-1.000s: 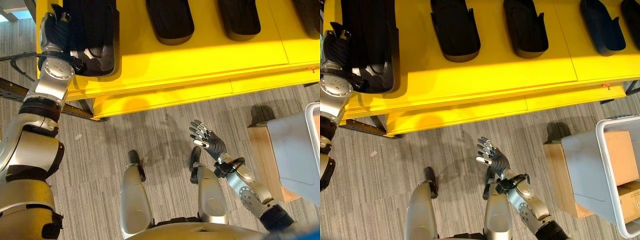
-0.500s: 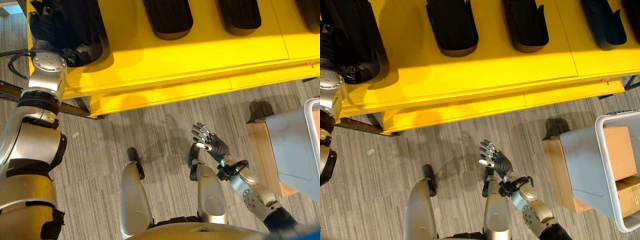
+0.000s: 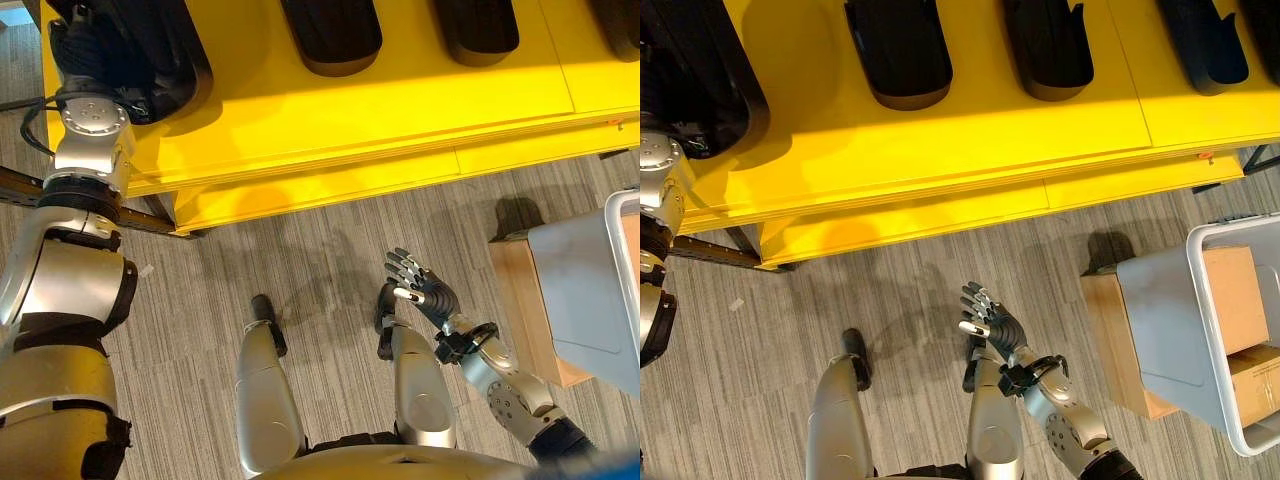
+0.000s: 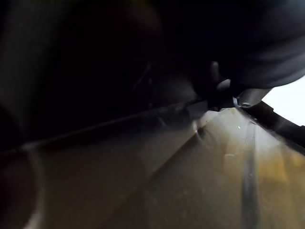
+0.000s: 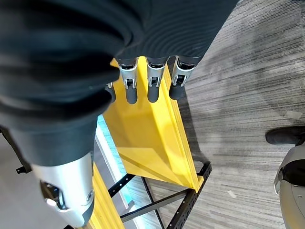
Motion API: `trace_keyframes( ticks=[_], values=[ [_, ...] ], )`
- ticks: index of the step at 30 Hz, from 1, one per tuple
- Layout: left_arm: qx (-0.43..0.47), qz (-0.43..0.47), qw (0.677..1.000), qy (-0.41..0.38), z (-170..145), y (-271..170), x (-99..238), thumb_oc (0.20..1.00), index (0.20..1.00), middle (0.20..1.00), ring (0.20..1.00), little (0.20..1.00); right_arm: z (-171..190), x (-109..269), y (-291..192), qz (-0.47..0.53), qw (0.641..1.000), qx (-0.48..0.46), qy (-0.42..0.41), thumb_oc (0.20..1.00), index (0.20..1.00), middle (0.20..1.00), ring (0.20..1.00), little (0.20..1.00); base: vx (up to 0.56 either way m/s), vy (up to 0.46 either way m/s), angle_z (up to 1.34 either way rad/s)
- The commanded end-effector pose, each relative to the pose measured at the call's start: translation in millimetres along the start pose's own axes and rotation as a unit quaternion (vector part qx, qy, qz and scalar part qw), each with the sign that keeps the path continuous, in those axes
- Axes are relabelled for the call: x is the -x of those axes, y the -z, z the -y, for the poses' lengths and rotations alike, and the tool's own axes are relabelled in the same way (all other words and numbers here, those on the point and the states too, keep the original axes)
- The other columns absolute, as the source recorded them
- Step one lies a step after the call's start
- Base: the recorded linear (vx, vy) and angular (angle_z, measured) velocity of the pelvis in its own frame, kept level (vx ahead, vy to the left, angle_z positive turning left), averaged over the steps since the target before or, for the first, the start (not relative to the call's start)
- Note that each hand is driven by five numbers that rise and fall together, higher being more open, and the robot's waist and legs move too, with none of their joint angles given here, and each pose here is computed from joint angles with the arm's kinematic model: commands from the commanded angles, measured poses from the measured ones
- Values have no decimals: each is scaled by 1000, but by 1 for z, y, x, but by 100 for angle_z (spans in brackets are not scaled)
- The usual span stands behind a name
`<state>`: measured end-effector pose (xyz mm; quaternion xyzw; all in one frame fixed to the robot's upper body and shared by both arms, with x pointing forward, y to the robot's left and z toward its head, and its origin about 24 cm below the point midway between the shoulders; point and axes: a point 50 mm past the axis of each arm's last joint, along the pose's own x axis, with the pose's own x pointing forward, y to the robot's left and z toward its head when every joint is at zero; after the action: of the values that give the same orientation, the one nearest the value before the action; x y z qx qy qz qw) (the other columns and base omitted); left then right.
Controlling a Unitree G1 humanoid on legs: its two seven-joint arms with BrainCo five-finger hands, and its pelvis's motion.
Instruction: Move parts from the plastic box to the shelf.
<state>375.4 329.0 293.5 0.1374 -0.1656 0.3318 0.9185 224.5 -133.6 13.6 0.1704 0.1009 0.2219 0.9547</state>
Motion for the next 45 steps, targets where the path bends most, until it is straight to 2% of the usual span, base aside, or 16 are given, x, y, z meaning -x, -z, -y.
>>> trace_keyframes(
  ticks=[1,2,30,41,42,45],
  values=[
    [1,73,997,-33,-24,-44,-13,567,567,567,567,567,10,18,-8,18,1000,-5,14,1000,1000,1000,1000,1000,5,11,-3],
    [-1,75,997,-34,-25,-45,-13,1000,1000,1000,1000,1000,12,19,-9,19,1000,-5,18,1000,1000,1000,1000,1000,3,14,-3],
    [11,80,996,-49,-46,-46,-15,1000,1000,1000,1000,1000,21,27,-13,11,1000,18,18,1000,1000,1000,1000,1000,-5,-1,0],
    [-51,195,979,17,-35,-63,4,1000,1000,1000,1000,1000,23,28,-18,22,999,22,16,1000,1000,1000,1000,1000,-5,-3,2],
    [-72,234,969,39,-31,-67,15,1000,1000,1000,1000,1000,23,27,-18,27,999,21,18,1000,1000,1000,1000,1000,3,-8,3],
    [-90,262,959,59,-31,-61,31,1000,1000,1000,1000,1000,24,28,-19,32,999,21,19,1000,1000,1000,1000,1000,-1,-3,1]
  ],
)
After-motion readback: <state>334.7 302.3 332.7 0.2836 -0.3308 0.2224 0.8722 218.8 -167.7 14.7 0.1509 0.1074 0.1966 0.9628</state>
